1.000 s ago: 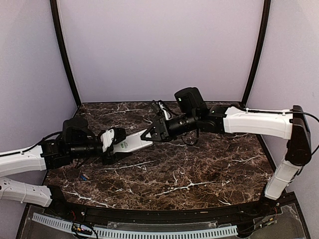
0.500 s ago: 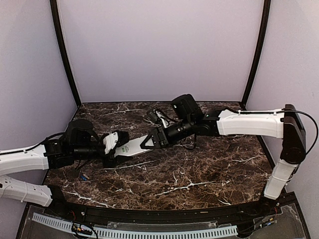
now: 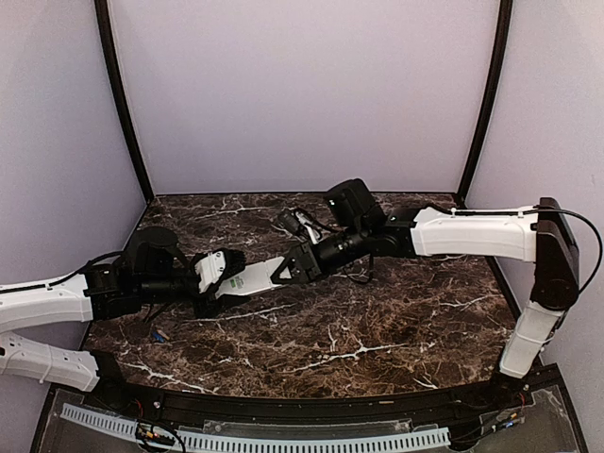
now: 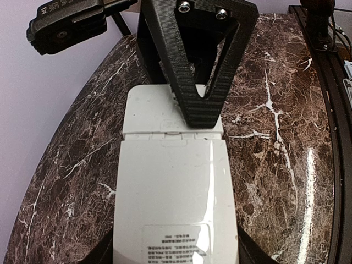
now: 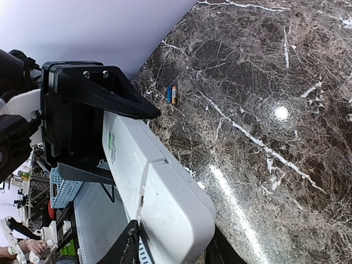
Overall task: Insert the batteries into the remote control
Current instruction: Remove the battery cover from the remote control.
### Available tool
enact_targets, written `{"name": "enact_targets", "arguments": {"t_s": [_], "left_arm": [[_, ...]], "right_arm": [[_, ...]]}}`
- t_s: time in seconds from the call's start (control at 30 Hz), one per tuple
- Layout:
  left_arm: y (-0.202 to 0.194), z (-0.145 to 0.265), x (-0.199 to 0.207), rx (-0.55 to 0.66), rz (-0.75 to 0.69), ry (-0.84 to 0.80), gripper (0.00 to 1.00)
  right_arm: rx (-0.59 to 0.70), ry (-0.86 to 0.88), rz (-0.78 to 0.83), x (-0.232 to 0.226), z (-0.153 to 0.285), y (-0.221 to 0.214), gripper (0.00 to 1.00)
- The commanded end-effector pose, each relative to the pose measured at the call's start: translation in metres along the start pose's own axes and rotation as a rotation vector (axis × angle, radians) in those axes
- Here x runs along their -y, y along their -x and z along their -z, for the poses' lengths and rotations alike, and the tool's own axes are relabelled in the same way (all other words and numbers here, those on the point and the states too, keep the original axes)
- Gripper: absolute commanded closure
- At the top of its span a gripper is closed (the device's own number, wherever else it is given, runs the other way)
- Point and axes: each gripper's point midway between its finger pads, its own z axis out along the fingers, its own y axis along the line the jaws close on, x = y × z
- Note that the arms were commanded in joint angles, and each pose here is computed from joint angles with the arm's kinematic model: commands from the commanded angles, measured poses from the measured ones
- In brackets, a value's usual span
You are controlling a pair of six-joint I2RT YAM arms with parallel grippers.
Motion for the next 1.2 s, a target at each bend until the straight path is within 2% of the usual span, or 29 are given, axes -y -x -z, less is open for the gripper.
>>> {"name": "enact_targets", "arguments": {"t_s": [0.0,0.2,0.53,0.73,1.0,1.17], "left_arm": [[0.014,0.003,-0.002,0.051,-0.021,0.004,1.00],[0.010,0.002,0.000,0.040,-0.022,-0.004,1.00],[0.011,0.003,0.004,0.045,-0.027,-0.027,1.00],[0.011,0.002,0.006,0.049,-0.028,-0.036,1.00],[0.011,0.003,0.008,0.050,-0.030,-0.046,1.00],[0.010,0.002,0.008,0.047,-0.030,-0.048,1.00]], "right_arm": [[0.004,-0.059,0.002,0.009,0.013,0.000,0.64],[0.008,0.018,0.044,-0.012,0.023,0.008,0.54],[-0.002,0.083,0.075,-0.030,0.050,0.009,0.45],[-0.005,0.082,0.029,-0.023,0.044,0.007,0.47],[0.000,0.113,0.002,-0.022,0.037,0.009,0.57],[-0.004,0.094,-0.029,-0.014,0.032,0.007,0.56]]}}
